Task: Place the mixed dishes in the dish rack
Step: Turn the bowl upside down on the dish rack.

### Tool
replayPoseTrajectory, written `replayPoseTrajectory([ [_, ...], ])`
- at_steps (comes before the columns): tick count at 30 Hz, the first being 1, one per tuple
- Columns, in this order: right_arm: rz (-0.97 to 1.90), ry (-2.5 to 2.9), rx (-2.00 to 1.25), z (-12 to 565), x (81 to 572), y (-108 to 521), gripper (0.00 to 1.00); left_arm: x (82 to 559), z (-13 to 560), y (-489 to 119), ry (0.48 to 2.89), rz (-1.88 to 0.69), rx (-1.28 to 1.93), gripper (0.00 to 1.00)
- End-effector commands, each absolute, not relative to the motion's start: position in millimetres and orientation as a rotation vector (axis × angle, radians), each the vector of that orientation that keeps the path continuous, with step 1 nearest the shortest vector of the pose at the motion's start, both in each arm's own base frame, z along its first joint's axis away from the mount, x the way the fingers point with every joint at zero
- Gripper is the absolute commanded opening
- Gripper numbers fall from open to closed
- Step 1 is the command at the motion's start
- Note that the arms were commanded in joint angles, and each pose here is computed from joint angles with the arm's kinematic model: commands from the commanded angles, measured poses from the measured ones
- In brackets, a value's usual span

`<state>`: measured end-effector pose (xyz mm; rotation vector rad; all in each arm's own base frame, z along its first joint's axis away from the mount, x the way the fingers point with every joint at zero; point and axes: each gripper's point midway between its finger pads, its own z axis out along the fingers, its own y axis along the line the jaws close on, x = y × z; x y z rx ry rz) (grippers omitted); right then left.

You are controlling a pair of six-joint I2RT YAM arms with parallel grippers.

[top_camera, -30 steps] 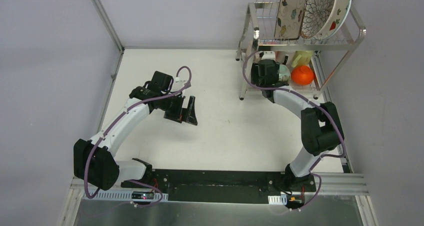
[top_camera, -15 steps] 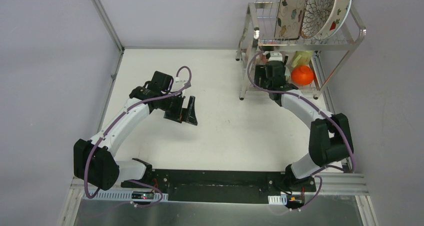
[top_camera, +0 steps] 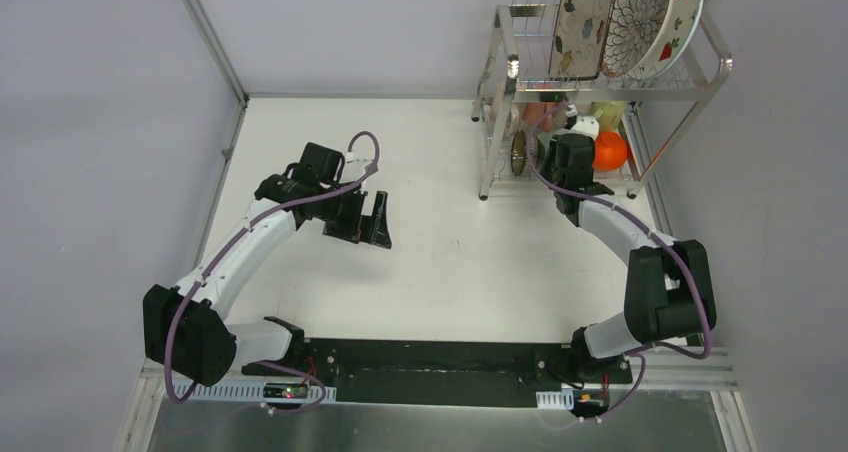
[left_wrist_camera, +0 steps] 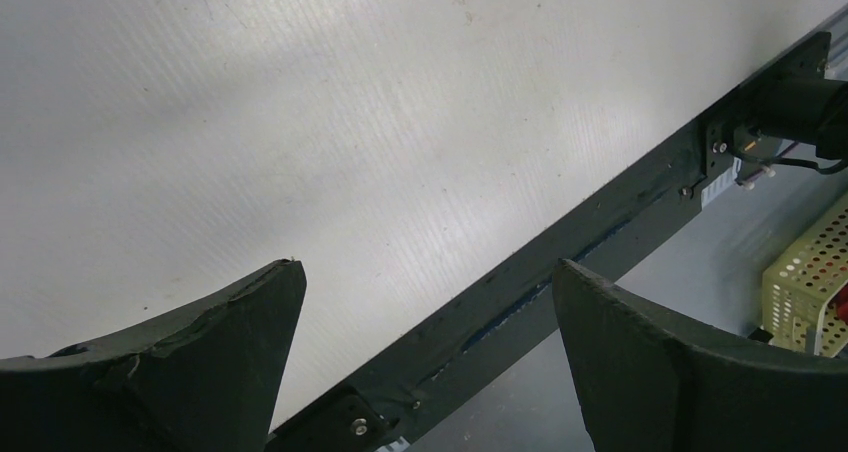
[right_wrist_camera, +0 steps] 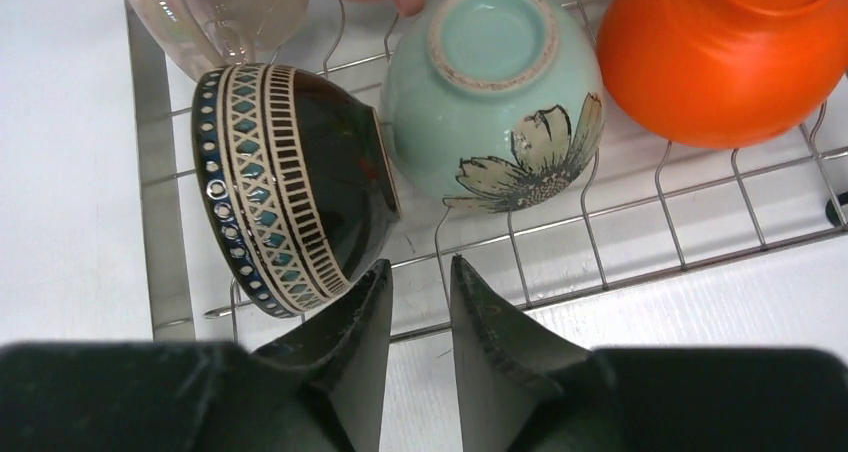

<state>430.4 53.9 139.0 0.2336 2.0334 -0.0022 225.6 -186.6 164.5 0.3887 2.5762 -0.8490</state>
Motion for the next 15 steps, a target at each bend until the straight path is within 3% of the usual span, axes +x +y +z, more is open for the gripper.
replayPoseTrajectory([
  [1, 0.140, 1.890, 0.324, 170.5, 437.4, 58.3, 0.28, 232.1, 168.9, -170.8, 2.551, -0.730, 0.359, 0.99],
  [7, 0.305, 1.863, 0.455, 163.1, 445.5, 48.4, 0.23, 235.8, 164.9, -161.2, 2.580, -0.648, 0.308, 0.99],
  [12, 0.376, 1.875, 0.511, 154.8, 459.8, 41.2, 0.06, 233.1, 171.9, -160.1, 2.544, -0.654, 0.303, 0.99],
  [15, 0.401, 1.872, 0.542, 151.2, 470.9, 35.3, 0.02, 232.1, 174.8, -163.4, 2.529, -0.681, 0.322, 0.99],
])
